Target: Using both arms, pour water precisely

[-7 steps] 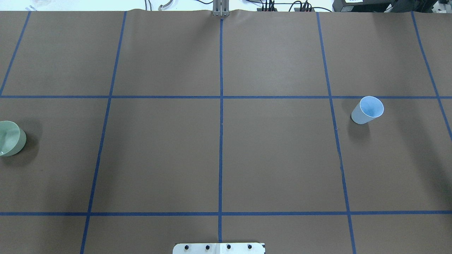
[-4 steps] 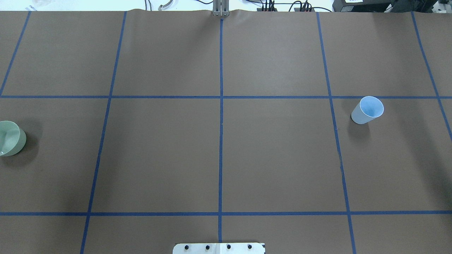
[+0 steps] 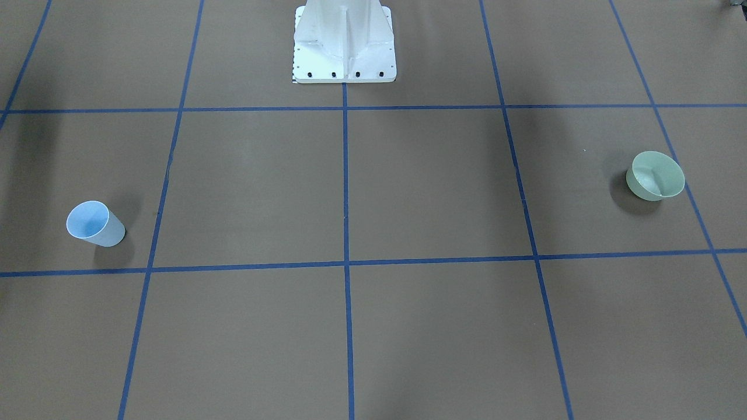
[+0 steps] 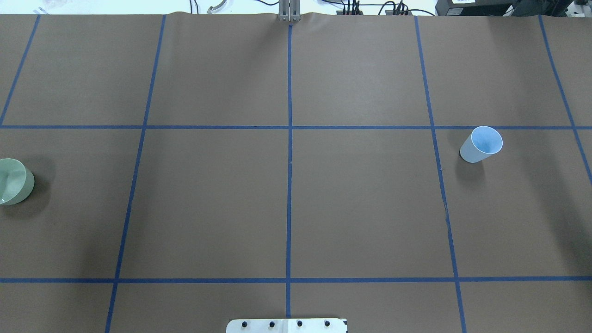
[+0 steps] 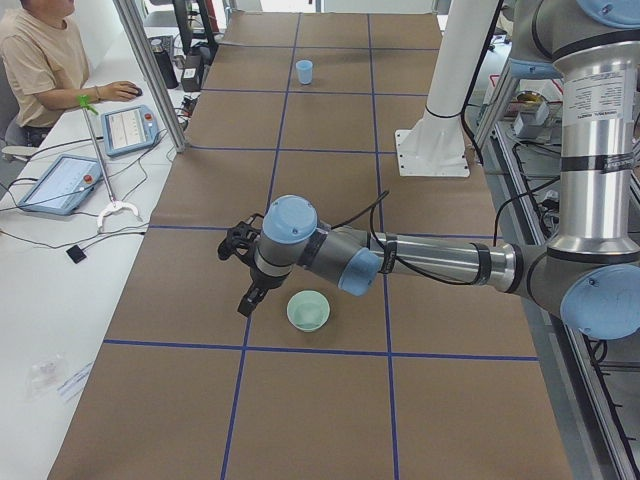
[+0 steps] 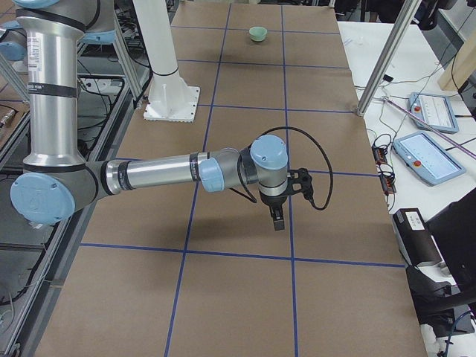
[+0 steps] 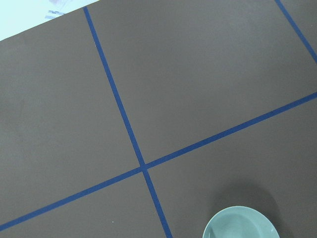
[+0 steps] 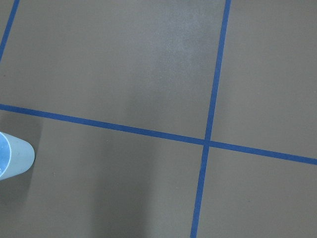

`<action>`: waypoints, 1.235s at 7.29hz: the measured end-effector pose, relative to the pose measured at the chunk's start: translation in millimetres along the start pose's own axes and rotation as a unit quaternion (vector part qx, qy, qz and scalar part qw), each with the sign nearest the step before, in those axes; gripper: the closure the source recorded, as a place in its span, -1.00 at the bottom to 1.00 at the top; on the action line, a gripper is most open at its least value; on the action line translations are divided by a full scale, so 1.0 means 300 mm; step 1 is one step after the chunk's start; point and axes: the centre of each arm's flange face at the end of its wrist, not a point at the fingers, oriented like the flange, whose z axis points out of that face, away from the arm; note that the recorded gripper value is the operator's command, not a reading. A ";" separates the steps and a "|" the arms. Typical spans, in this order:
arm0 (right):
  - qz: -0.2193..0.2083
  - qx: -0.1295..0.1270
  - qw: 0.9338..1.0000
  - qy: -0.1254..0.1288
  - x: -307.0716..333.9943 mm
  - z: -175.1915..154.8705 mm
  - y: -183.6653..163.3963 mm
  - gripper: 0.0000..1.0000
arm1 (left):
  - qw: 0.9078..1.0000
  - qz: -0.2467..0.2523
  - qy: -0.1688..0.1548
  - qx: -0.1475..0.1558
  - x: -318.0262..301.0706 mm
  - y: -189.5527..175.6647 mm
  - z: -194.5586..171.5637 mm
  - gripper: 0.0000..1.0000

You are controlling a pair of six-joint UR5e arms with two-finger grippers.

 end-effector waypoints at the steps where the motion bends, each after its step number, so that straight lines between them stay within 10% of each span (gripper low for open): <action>1: 0.000 0.001 1.000 0.000 -0.002 0.000 -0.001 -1.00 | 1.000 -0.005 0.007 -0.016 -0.029 0.040 0.086 -1.00; 9: -0.004 0.005 1.000 0.003 -0.002 -0.001 -0.003 -1.00 | 0.992 -0.097 0.070 -0.037 0.102 0.274 0.559 -0.76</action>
